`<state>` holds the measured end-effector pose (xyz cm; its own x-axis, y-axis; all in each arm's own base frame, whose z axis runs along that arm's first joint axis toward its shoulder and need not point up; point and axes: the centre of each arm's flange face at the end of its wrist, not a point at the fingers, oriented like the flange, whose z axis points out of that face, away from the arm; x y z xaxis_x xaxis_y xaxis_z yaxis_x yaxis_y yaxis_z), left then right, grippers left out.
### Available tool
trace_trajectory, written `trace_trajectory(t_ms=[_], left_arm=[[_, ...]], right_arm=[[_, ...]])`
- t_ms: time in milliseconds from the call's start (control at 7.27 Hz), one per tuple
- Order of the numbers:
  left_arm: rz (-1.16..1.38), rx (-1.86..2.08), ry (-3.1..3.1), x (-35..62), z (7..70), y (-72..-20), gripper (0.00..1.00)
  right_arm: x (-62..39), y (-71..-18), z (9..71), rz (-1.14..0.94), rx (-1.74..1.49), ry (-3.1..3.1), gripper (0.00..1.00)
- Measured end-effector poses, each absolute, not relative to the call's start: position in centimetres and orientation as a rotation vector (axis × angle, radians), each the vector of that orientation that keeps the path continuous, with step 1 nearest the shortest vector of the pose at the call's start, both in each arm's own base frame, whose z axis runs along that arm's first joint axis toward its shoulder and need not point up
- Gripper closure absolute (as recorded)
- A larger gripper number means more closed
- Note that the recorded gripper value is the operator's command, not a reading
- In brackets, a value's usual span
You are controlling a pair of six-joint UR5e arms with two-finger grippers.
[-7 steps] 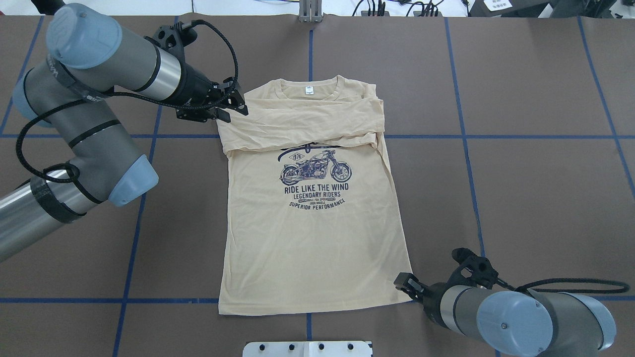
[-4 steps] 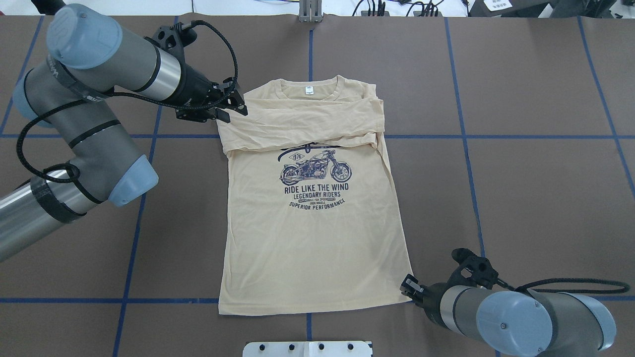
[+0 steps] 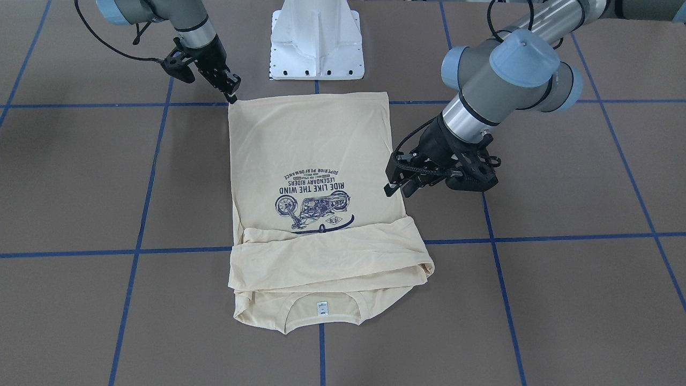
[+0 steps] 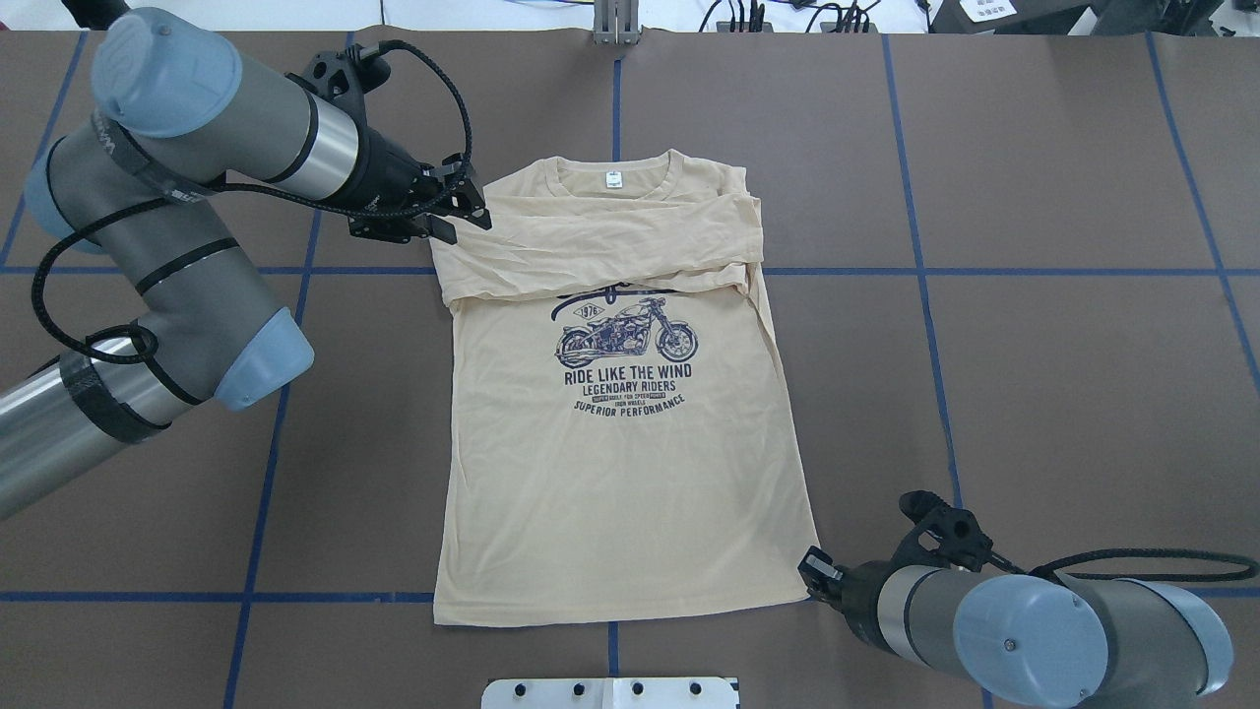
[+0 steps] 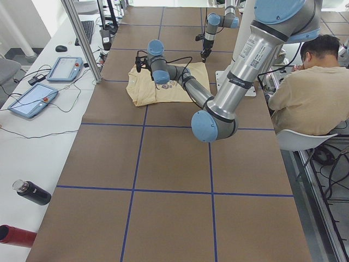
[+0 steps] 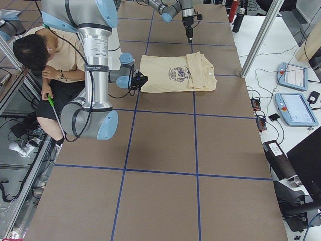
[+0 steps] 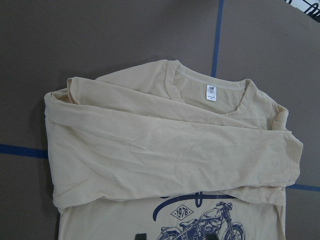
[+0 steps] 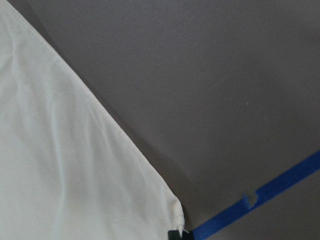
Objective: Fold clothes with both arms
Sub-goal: 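Move the left gripper down to the hem corner nearest the robot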
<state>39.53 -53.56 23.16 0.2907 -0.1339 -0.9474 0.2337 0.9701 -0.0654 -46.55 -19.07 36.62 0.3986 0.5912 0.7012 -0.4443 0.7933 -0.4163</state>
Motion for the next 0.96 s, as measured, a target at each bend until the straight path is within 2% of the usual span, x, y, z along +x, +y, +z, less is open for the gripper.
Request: trace_trajectory(t_ms=[413, 688, 963], left_arm=[[-0.307, 0.038, 1.277, 38.8, 22.9, -51.6, 0.50], [-0.326, -0.007, 1.270, 39.0, 24.8, -46.3, 0.50], [-0.321, -0.034, 1.205, 41.1, 26.8, -38.7, 0.51]], right_arm=[[-45.5, -18.2, 35.1, 0.642, -0.191, -0.914, 1.00], [-45.5, -17.1, 34.9, 0.622, -0.205, -0.893, 1.00], [-45.1, -16.7, 35.2, 0.614, -0.207, -0.880, 1.00]])
